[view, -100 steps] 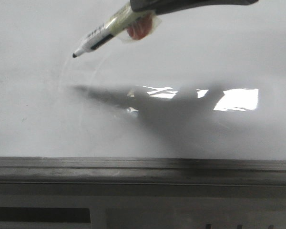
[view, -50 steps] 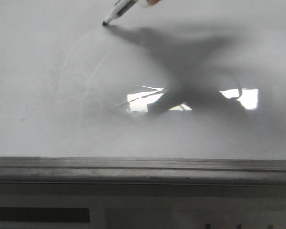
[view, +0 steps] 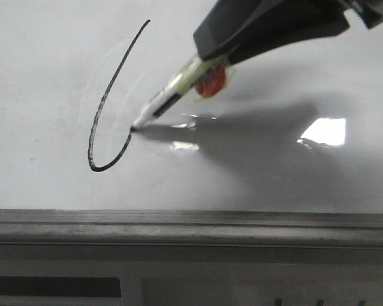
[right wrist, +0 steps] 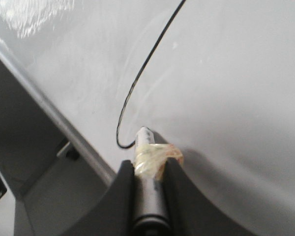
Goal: Write number 6 on whiteboard
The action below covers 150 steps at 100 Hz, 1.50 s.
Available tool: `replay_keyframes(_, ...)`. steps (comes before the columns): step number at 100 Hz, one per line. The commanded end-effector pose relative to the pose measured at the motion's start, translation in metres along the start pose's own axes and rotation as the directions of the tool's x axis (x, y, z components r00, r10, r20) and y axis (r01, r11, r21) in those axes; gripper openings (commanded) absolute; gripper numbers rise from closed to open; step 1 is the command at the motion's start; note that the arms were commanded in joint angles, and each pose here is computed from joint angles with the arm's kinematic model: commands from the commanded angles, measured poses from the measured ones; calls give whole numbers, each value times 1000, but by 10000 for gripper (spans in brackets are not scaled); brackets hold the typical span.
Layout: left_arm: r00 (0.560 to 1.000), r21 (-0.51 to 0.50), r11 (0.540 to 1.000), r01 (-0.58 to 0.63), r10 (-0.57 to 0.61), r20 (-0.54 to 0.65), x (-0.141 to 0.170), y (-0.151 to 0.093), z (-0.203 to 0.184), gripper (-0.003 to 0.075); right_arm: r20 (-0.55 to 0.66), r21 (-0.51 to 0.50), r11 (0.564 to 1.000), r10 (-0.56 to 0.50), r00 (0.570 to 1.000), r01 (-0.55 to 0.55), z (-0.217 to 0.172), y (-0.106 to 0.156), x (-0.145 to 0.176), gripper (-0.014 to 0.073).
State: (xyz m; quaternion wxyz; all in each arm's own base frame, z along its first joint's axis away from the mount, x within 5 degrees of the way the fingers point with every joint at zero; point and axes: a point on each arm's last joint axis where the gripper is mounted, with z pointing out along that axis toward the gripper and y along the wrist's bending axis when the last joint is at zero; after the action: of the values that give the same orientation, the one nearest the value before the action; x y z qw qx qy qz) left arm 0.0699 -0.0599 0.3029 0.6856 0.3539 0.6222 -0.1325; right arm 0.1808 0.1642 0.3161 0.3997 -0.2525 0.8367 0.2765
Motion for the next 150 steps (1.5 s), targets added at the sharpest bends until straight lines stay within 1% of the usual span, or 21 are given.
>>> replay_keyframes(1,993,-20,999,43,-41,115,-18,5,-1,281,133,43,998,-60,989,55,0,0,-23,-71)
replay_keyframes(14,992,-23,998,60,-57,112,-18,5,-1,281,59,6,997,-82,995,82,17,8,-21,-71)
replay_keyframes(25,994,-15,998,59,-58,90,-15,4,3,281,87,2,996,-84,993,85,10,10,-24,-71)
replay_keyframes(33,997,8,998,60,-61,48,-10,1,14,281,118,-11,995,-102,988,104,0,15,-26,-71)
replay_keyframes(41,998,53,997,55,-56,23,-7,-4,28,281,129,-33,988,-143,981,149,-9,23,-26,-71)
replay_keyframes(48,999,104,994,44,-45,5,-3,-12,43,281,116,-52,986,-151,982,158,-12,27,-24,-71)
replay_keyframes(63,995,206,978,38,-18,-98,11,-29,74,284,73,-77,984,-156,985,162,-12,31,-19,-71)
replay_keyframes(71,997,249,968,12,8,-79,14,-37,85,284,54,-92,985,-144,988,149,-12,32,-17,-71)
replay_keyframes(79,999,275,961,18,-5,-48,15,-42,93,284,35,-111,983,-143,989,146,-12,35,-15,-71)
replay_keyframes(100,999,287,958,12,3,-54,17,-44,104,284,45,-132,978,-155,987,160,-12,42,-14,-71)
replay_keyframes(109,998,291,957,8,10,-61,18,-44,105,284,43,-136,979,-148,988,153,-12,42,-14,-71)
replay_keyframes(121,996,315,949,-34,57,-64,21,-47,107,284,40,-144,980,-134,990,139,-12,43,-14,-71)
replay_keyframes(135,995,318,948,-35,62,-74,23,-48,108,283,38,-150,980,-122,992,126,-12,43,-14,-71)
replay_keyframes(145,995,318,948,-35,62,-74,23,-48,108,270,38,-153,981,-116,993,120,-12,44,-14,-71)
replay_keyframes(150,995,318,947,-37,64,-77,23,-48,108,249,34,-157,981,-111,993,115,-12,44,-13,-71)
